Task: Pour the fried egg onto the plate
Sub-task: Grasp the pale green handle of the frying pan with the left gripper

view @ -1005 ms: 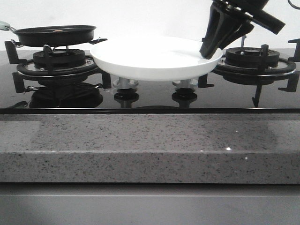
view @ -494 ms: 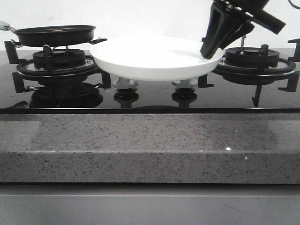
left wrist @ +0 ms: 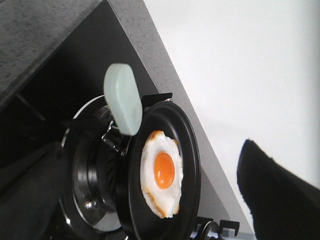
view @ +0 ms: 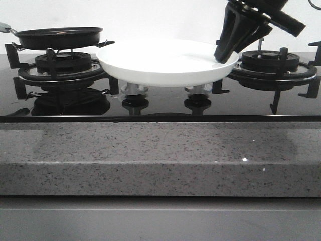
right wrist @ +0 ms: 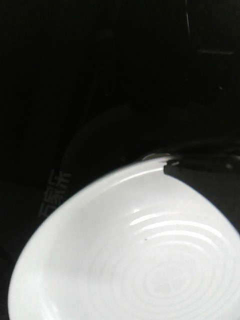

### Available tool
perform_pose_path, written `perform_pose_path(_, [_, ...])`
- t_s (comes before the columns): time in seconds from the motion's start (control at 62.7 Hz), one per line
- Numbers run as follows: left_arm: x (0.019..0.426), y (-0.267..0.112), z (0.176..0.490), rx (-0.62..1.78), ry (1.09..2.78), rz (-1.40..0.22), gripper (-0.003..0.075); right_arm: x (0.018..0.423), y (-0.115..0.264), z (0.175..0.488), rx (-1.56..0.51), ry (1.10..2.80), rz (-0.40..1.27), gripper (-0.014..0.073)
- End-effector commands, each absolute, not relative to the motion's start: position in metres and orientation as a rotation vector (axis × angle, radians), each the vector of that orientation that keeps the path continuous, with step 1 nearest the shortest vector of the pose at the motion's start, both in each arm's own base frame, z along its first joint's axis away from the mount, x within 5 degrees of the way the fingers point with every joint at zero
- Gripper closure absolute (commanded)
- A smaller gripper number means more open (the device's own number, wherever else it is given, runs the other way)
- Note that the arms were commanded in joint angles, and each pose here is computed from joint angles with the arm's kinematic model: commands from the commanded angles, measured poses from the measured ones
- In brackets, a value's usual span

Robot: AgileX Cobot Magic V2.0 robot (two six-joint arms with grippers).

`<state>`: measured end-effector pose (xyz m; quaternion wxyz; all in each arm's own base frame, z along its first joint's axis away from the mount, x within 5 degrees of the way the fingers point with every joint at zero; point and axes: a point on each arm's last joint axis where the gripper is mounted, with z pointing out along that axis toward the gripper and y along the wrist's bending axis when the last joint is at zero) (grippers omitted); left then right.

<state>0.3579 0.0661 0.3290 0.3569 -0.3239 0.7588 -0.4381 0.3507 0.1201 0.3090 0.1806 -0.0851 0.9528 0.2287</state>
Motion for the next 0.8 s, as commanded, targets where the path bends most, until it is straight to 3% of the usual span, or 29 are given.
perform_pose_path(0.0, [0.368, 0.063, 0.352, -0.767, 1.888, -1.201, 0.0048, 0.343, 0.119, 0.338, -0.242, 2.584, 0.685, 0.0712])
perform_pose_path(0.574, [0.427, 0.059, 0.324, -0.718, 1.957, -1.268, 0.0057, 0.343, 0.119, 0.338, -0.243, 2.585, 0.686, 0.0712])
perform_pose_path(0.686, [0.428, 0.056, 0.321, -0.711, 1.973, -1.264, 0.0136, 0.343, 0.119, 0.338, -0.243, 2.585, 0.686, 0.0712])
perform_pose_path(0.782, [0.428, 0.055, 0.321, -0.711, 1.970, -1.270, 0.0258, 0.343, 0.119, 0.338, -0.243, 2.585, 0.686, 0.0712])
